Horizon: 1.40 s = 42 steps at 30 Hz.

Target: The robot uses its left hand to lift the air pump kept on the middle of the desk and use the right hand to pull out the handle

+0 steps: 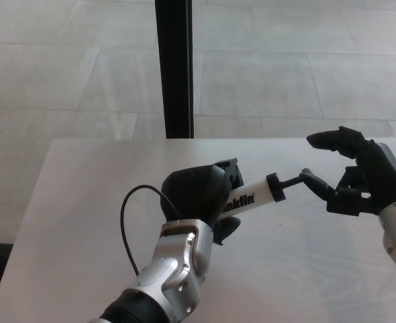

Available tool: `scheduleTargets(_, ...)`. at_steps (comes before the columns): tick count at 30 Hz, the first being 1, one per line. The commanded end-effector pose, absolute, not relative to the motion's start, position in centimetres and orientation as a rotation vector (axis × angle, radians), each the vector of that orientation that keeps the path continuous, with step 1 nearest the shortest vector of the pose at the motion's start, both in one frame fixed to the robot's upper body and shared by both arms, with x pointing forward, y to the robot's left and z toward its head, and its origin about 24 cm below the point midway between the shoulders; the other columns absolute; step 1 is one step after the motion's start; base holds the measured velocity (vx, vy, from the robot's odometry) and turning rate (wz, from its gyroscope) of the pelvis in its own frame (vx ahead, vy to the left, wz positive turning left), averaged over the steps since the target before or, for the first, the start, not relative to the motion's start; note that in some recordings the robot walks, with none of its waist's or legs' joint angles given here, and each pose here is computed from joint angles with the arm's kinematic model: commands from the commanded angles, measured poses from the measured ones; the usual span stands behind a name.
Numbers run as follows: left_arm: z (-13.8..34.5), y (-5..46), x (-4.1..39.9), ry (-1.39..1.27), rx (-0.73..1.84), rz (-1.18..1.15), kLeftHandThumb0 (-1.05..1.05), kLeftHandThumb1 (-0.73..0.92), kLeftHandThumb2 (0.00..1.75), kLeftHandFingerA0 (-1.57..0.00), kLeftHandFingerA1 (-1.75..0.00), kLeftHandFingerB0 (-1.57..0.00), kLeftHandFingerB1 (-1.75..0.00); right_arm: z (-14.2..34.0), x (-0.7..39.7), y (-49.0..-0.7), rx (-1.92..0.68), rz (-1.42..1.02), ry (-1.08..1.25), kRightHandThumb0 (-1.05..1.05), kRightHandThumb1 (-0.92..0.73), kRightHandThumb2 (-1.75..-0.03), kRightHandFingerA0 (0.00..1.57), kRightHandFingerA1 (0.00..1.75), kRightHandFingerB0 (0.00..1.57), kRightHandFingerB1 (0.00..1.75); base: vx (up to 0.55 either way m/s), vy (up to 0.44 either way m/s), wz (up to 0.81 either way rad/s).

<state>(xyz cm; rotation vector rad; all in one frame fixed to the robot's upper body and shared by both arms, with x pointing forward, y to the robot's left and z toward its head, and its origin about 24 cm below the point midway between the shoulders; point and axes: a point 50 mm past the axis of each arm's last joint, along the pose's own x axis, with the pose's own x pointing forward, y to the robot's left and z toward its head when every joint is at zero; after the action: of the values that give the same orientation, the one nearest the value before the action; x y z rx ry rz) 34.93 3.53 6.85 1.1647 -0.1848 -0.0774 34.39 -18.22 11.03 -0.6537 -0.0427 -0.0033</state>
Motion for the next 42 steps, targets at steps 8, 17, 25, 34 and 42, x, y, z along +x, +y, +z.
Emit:
scheduleTargets(8, 7.4, 3.4, 35.2, -0.189, 1.141, -0.066, -0.24, 0.59, 1.10, -0.93, -1.75, -0.76, -1.55, 10.8, 34.6, -18.8, -0.699, -0.016, -0.104, -0.23, -0.60, -0.62, 1.02, 1.37, 0.53, 0.47, 0.00, 0.000, 0.00)
scheduleTargets(17, 8.1, 3.4, 35.6, -0.186, 1.150, -0.055, -0.20, 0.66, 0.84, -1.06, -1.71, -0.71, -1.34, 9.8, 34.4, -18.4, -0.741, 0.018, -0.118, -0.23, -0.59, -0.62, 1.00, 1.44, 0.52, 0.44, 0.00, 0.000, 0.00)
scheduleTargets(25, 7.8, 3.5, 35.7, -0.138, 1.140, -0.060, -0.19, 0.64, 0.91, -0.97, -1.70, -0.73, -1.37, 9.6, 34.2, -18.3, -0.818, 0.020, -0.173, -0.25, -0.60, -0.61, 0.99, 1.42, 0.46, 0.43, 0.00, 0.000, 0.00)
scheduleTargets(34, 7.4, 3.6, 35.5, -0.136, 1.117, -0.059, -0.22, 0.60, 0.95, -1.04, -1.73, -0.72, -1.40, 9.7, 34.4, -18.2, -0.809, -0.010, -0.182, -0.24, -0.60, -0.63, 0.98, 1.47, 0.45, 0.46, 0.00, 0.000, 0.00)
scheduleTargets(42, 7.7, 4.0, 35.7, -0.136, 1.120, -0.062, -0.26, 0.72, 0.90, -0.89, -1.75, -0.73, -1.46, 9.5, 34.4, -18.7, -0.780, -0.014, -0.165, -0.22, -0.61, -0.68, 0.98, 1.61, 0.67, 0.63, 0.00, 0.000, 0.00)
